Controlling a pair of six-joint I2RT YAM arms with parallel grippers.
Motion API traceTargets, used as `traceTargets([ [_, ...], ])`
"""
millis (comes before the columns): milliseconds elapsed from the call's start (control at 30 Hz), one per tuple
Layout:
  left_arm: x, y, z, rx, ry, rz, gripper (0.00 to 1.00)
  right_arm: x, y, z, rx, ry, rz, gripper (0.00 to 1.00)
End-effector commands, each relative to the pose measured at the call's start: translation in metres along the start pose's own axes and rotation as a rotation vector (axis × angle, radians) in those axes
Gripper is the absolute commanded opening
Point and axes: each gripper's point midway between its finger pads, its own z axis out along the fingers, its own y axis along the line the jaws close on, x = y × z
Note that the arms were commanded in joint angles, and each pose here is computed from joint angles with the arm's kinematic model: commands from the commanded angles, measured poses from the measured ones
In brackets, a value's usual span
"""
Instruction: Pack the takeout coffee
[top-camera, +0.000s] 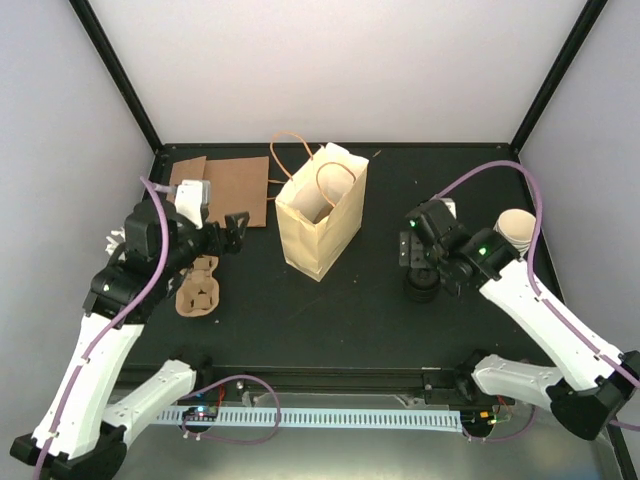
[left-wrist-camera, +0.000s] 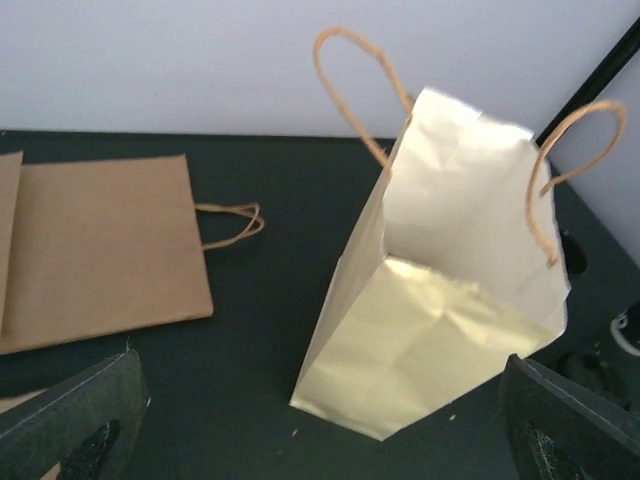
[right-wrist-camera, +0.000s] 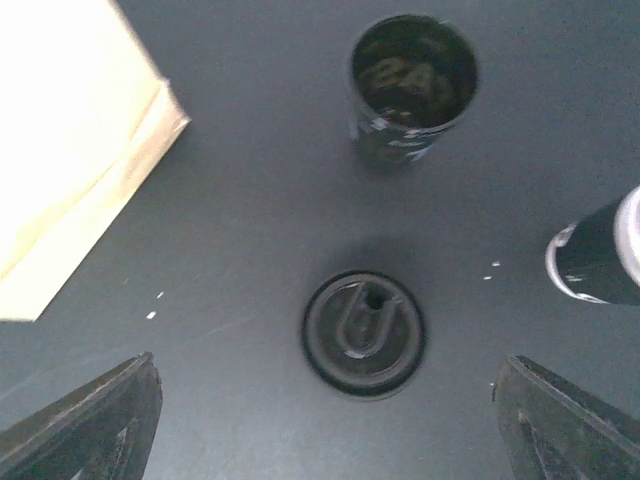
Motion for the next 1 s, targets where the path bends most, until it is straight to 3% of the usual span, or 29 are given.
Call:
traceTargets([
  [0,0.043,0.025,0.001,-0.098,0.110,0.013,0.99,-0.019,-0.039,-0.005,0.137,0.006,0.084,0.92],
  [333,0.121,0.025,0.021,-0.015,0.277,-0.081,0.99,-0.052,-0.108,-0.025,0.302,0.081,0.304,0.94],
  [467,0.125,0.018,0.020,0.032,0.280,-0.064,0.99,-0.075,-0.122,-0.037,0.368,-0.004,0.273,1.00],
  [567,0.116,0.014,0.015,0.056,0.236,-0.021,0.99,-0.077,-0.129,-0.032,0.347,0.007,0.287,1.00],
  [667,0.113,0.007,0.012,0.101,0.205,-0.015,0.99,-0.079,-0.153,-0.029,0.391,0.036,0.348,0.90],
  [867,0.118,0.010,0.009,0.105,0.158,-0.017,0.99,-0.087,-0.165,-0.009,0.370,0.110,0.398,0.53],
  [967,0.117,0.005,0.006,0.135,0.137,-0.008,0.99,-0.085,-0.169,0.002,0.377,0.136,0.414,0.48],
])
